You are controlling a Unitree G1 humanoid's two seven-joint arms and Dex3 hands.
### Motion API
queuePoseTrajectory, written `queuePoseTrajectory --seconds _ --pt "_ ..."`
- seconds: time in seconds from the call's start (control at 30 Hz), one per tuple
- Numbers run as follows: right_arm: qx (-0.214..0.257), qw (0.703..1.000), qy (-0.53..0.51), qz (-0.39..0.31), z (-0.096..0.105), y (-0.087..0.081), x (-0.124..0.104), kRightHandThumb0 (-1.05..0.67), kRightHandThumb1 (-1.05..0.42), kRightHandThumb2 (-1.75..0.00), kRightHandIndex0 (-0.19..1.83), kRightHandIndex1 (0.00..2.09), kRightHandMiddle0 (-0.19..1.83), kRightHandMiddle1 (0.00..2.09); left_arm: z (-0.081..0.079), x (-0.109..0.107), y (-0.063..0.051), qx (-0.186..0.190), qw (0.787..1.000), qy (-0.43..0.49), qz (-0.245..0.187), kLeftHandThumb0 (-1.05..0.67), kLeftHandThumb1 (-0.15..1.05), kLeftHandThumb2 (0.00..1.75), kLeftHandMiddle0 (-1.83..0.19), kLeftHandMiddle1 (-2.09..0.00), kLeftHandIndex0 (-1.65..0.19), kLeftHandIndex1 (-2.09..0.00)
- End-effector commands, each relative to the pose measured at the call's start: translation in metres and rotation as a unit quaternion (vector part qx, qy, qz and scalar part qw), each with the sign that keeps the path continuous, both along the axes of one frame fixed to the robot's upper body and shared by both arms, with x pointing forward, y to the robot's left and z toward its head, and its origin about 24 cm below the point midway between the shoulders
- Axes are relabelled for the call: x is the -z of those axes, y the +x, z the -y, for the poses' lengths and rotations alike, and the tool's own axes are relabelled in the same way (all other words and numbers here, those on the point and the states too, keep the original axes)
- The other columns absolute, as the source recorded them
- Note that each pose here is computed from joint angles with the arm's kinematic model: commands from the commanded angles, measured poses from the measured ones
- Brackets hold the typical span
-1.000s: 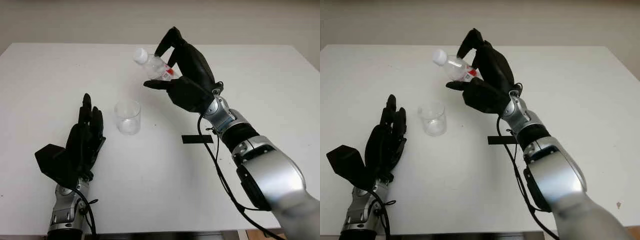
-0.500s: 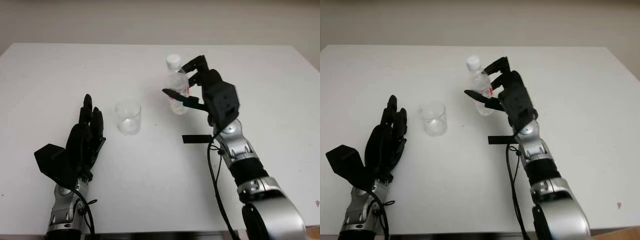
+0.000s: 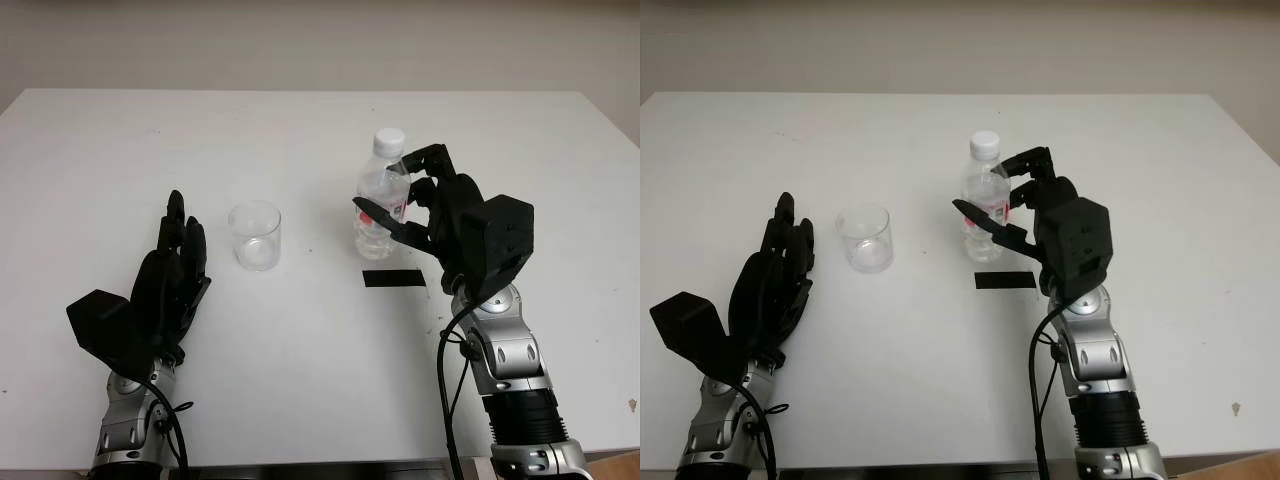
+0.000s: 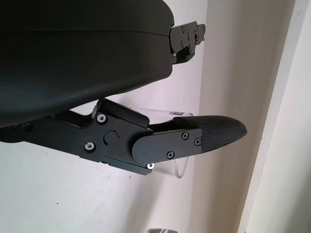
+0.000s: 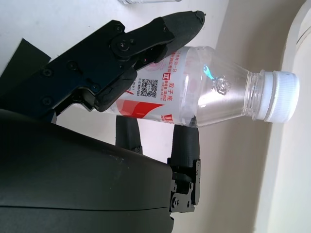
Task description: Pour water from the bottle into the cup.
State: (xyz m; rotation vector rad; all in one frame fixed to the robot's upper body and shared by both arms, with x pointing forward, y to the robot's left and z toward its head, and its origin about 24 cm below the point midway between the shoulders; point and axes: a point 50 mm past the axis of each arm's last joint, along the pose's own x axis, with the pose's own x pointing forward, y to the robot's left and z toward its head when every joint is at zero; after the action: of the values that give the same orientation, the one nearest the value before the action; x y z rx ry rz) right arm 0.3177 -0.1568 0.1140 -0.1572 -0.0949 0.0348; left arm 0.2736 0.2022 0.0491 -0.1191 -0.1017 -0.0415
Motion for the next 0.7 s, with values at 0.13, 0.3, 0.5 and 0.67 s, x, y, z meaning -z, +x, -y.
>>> queuePoseTrajectory --seconds 0.13,0.3,0.5,0.67 --pt "0.0 1.0 0.003 0.006 -0.002 -0.005 -0.009 -0.38 -1.05 -0.46 1.3 2.09 0.89 2.09 -0.001 0.005 -0.005 0.0 1.0 -0.003 -0.012 -0.77 1.05 0.54 0.19 -0.02 0.19 -0.02" --pt "0.017 1.0 -0.01 -0.009 -0.002 -0.006 -0.002 -0.39 -1.05 -0.45 1.32 2.09 0.91 2.09 -0.002 0.005 -0.006 -0.002 1.0 -0.007 -0.012 -0.76 1.05 0.53 0.19 -0.04 0.19 -0.03" --pt "0.03 0.999 -0.018 -0.024 -0.002 -0.006 0.003 -0.39 -1.05 -0.43 1.32 2.09 0.93 2.09 -0.003 0.003 -0.006 -0.005 1.0 -0.006 -0.013 -0.76 1.05 0.53 0.19 -0.05 0.19 -0.04" --pt "0.041 0.998 -0.018 -0.037 -0.001 -0.007 0.007 -0.39 -1.05 -0.42 1.33 2.09 0.95 2.09 -0.004 0.002 -0.006 -0.004 1.0 -0.009 -0.013 -0.76 1.05 0.52 0.19 -0.05 0.19 -0.04"
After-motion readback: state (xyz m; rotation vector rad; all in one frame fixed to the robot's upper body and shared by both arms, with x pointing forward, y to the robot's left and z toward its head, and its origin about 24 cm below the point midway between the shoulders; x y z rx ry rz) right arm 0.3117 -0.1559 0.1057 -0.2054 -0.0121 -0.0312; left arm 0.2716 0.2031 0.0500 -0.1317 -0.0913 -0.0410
